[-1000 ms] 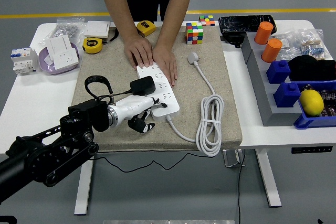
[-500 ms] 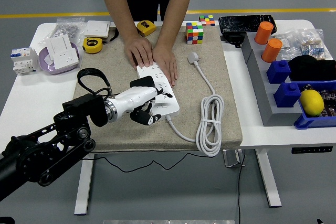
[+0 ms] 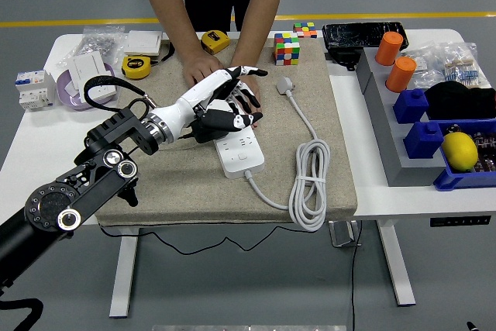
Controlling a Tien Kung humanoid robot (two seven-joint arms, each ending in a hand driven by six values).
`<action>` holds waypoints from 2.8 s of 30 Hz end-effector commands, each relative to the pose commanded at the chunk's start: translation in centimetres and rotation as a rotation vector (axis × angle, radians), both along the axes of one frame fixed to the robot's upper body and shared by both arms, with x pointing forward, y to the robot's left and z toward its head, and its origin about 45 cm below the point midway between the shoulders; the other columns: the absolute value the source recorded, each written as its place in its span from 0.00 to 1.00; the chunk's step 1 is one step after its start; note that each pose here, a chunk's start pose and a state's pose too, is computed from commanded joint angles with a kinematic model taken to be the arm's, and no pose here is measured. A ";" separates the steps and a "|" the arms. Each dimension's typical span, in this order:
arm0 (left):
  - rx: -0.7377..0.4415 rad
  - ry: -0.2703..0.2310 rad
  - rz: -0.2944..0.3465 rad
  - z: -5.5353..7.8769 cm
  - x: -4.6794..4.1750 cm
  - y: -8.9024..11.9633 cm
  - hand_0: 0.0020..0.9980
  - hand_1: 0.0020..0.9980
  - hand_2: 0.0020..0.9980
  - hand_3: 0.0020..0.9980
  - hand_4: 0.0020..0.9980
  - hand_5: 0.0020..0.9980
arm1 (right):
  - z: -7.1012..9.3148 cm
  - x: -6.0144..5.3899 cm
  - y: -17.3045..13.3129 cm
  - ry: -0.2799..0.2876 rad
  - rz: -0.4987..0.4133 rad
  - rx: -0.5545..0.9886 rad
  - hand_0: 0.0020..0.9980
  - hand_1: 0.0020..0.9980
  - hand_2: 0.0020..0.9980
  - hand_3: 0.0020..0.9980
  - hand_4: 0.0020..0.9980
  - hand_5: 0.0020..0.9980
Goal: Pick up the plug,place it near the board,insert it into the board,press the button
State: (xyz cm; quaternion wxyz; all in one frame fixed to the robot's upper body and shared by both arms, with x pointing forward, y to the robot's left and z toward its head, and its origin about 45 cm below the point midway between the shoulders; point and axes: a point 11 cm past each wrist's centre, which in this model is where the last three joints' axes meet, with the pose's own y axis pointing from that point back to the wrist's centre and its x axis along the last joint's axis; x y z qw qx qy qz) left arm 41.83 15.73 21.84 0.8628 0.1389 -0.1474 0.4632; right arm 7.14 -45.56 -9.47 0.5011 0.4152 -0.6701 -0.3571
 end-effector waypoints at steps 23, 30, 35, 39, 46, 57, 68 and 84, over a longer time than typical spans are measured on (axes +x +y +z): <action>0.527 -0.104 0.104 -6.5 2.05 4.8 0.82 0.90 0.82 0.81 1.00 0.17 | 0.1 -0.1 -0.3 0.006 0.012 -0.007 0.96 0.82 0.76 0.79 1.00 0.98; 0.635 -0.208 0.078 -6.1 2.18 4.5 0.65 0.72 0.66 0.72 1.00 0.19 | 0.1 -0.1 -0.3 0.006 0.013 -0.007 0.96 0.82 0.76 0.79 1.00 0.98; 0.662 -0.217 0.066 -6.4 2.18 4.3 0.55 0.65 0.58 0.62 1.00 0.20 | 0.2 0.1 -0.4 0.004 0.015 -0.008 0.96 0.82 0.76 0.79 1.00 0.98; 0.693 -0.212 0.058 -6.8 2.26 4.4 0.48 0.57 0.53 0.57 0.98 0.24 | 0.2 0.2 -0.4 0.003 0.016 -0.009 0.96 0.82 0.76 0.79 1.00 0.98; 0.738 -0.231 0.062 -6.9 2.42 4.7 0.43 0.44 0.47 0.53 0.86 0.25 | 0.2 0.3 -0.4 0.002 0.014 -0.009 0.96 0.82 0.76 0.79 1.00 0.98; 0.758 -0.234 0.069 -7.1 2.49 5.0 0.36 0.31 0.34 0.46 0.70 0.24 | 0.2 0.3 -0.4 0.000 0.014 -0.008 0.96 0.82 0.76 0.79 1.00 0.98; 0.736 -0.219 0.081 -7.0 2.43 5.2 0.36 0.30 0.32 0.43 0.65 0.23 | 0.2 0.2 -0.4 0.003 0.013 -0.008 0.96 0.82 0.76 0.79 1.00 0.98; 0.599 -0.166 0.165 -7.0 1.84 6.4 0.36 0.30 0.32 0.42 0.64 0.24 | 0.1 -0.2 -0.3 0.010 0.010 -0.007 0.96 0.82 0.76 0.79 1.00 0.98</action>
